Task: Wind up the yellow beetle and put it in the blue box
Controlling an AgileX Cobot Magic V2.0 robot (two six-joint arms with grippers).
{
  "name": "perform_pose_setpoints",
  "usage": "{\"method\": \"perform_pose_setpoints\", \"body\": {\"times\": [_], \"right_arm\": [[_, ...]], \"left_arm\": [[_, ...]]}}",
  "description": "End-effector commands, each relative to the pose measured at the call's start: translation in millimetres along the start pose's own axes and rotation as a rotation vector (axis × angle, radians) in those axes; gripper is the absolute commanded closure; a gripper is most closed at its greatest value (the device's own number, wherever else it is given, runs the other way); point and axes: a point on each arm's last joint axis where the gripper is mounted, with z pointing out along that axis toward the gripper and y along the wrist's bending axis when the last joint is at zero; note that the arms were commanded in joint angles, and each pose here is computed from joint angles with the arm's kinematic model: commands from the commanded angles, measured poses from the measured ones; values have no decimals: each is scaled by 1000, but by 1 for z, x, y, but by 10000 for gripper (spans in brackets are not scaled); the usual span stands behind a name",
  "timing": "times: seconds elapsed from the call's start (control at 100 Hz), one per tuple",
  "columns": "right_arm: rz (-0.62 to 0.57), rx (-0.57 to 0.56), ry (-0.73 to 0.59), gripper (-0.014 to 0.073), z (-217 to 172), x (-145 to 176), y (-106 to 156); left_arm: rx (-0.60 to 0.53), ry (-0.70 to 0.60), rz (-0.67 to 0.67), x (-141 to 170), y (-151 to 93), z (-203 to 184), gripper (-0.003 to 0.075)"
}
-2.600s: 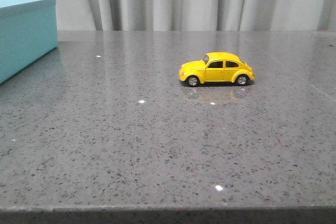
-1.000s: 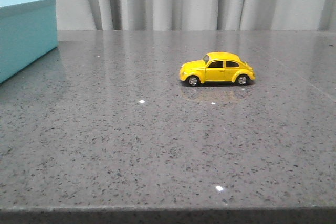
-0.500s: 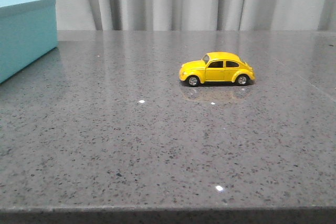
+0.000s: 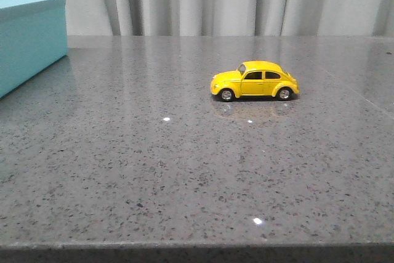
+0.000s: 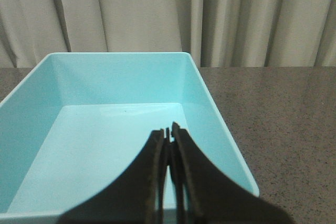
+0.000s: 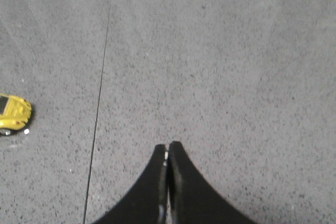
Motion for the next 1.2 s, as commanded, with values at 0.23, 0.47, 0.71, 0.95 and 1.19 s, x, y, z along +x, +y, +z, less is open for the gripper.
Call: {"method": "perform_pose_setpoints", "body": {"times": [0.23, 0.47, 0.71, 0.95, 1.19], "right_arm": [[-46, -76, 47, 637, 12, -49, 20], [-82, -140, 207, 362, 42, -80, 47], [-100, -224, 353, 178, 73, -103, 87], [-129, -282, 471, 139, 108, -113, 138], [-146, -223, 594, 74, 141, -109, 178]], "left_arm": [[11, -86, -3, -17, -2, 0, 736], [11, -39, -1, -13, -2, 0, 414], [14, 22, -1, -19, -3, 1, 295], [18, 52, 0, -39, -5, 5, 295], [18, 67, 0, -45, -6, 12, 295]]}}
